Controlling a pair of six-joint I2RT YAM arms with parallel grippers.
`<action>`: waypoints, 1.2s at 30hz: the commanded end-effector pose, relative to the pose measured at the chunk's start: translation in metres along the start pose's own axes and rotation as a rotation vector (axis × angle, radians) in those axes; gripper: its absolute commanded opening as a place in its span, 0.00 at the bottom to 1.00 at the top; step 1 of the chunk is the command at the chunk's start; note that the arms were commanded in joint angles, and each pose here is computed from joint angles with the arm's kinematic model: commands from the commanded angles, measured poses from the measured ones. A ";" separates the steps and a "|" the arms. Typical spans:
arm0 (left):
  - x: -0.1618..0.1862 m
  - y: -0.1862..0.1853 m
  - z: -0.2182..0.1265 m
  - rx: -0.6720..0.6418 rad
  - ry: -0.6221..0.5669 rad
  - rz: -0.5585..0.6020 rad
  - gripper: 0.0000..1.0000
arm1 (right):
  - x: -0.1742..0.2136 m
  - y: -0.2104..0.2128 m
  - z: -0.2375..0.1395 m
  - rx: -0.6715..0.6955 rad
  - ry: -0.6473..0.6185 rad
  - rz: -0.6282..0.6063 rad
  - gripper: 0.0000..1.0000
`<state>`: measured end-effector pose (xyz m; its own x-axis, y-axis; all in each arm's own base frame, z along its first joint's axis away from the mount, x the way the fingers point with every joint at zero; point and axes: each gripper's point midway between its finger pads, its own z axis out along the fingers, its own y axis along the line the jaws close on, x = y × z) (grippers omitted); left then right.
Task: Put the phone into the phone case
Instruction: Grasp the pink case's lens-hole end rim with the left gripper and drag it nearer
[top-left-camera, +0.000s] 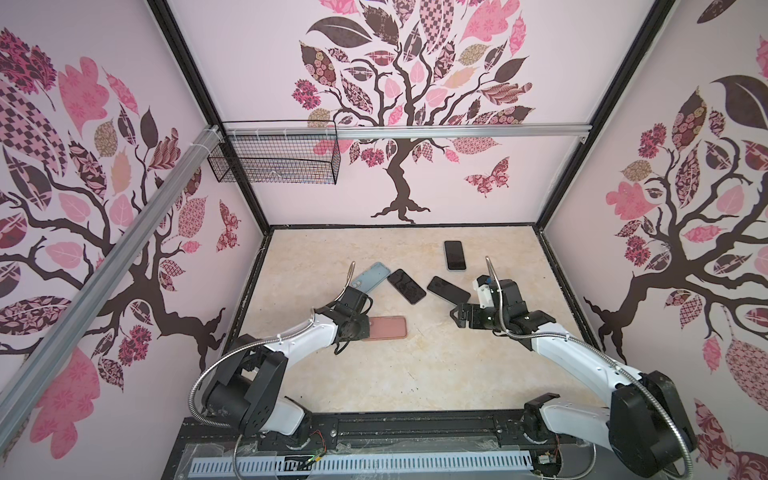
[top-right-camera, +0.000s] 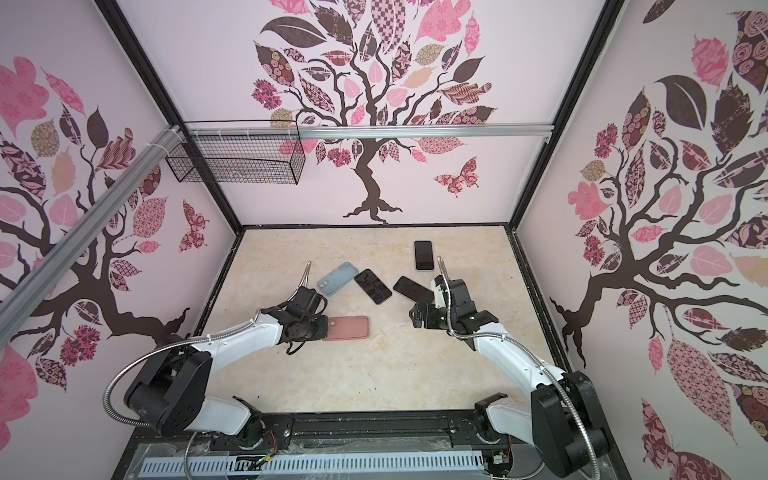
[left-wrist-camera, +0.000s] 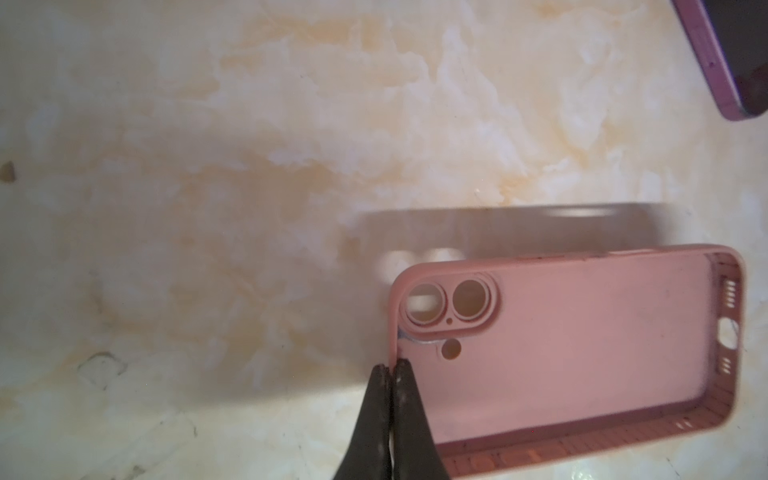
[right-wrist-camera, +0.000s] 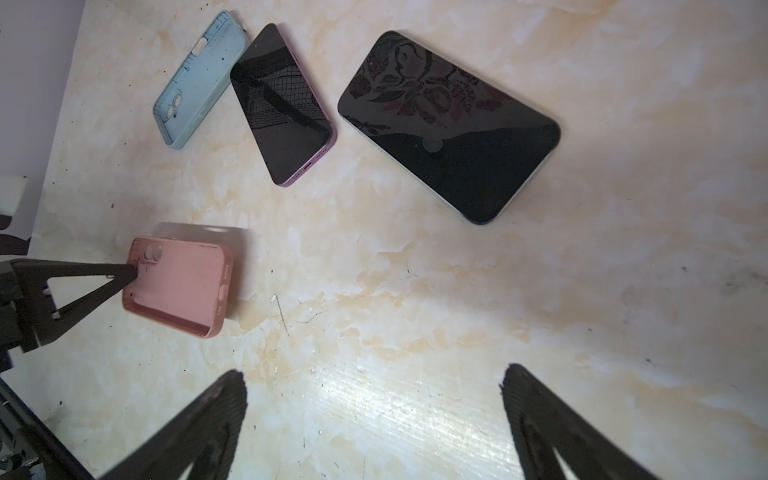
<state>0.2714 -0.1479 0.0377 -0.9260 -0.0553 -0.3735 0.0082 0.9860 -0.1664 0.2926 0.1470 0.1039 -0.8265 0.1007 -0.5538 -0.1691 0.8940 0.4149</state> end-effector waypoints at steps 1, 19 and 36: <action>0.027 0.011 -0.006 -0.062 0.039 -0.017 0.00 | -0.006 0.002 0.000 0.007 -0.002 -0.022 0.99; 0.099 -0.026 -0.014 -0.016 0.027 -0.035 0.00 | -0.004 0.003 0.004 0.003 0.013 -0.039 0.99; 0.076 -0.032 -0.045 0.032 -0.073 0.036 0.61 | -0.023 0.036 0.018 0.010 0.005 -0.246 1.00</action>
<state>0.1777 -0.1797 0.0426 -0.9178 -0.0687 -0.3910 0.0136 0.9789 -0.2038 0.2970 0.1779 0.1045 -0.8076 -0.0618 -0.5865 -0.3012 0.8982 0.3201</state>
